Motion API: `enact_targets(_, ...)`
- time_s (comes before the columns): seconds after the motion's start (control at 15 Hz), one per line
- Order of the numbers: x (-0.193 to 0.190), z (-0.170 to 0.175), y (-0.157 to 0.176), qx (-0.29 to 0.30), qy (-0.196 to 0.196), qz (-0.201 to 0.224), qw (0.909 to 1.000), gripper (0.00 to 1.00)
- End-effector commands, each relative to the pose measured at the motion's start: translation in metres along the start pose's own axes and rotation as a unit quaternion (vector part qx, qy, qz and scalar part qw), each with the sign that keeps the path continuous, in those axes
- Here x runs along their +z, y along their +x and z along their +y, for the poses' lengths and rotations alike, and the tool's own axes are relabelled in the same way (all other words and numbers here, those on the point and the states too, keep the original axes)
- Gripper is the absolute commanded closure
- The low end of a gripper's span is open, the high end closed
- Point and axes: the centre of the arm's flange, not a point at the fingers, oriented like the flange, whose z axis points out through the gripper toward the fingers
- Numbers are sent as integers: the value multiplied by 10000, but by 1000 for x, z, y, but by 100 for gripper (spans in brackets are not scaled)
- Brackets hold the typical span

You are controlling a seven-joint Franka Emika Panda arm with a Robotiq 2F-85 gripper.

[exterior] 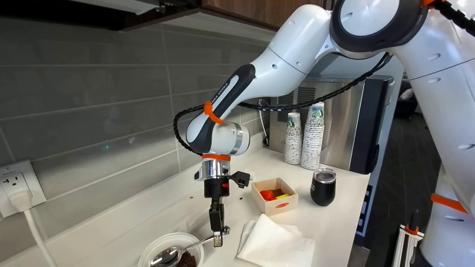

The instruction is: Move the contents of one bowl to the next bowl

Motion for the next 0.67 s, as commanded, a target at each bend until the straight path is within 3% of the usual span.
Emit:
enact_targets(0.0,-5,-1,7,-4,-18,-53,10000,55)
enact_targets(0.47,-19,-10,5,-118,-74,86,9999,1)
enact_targets(0.6,-24,-19,-4,-149,-140,116,9997,0)
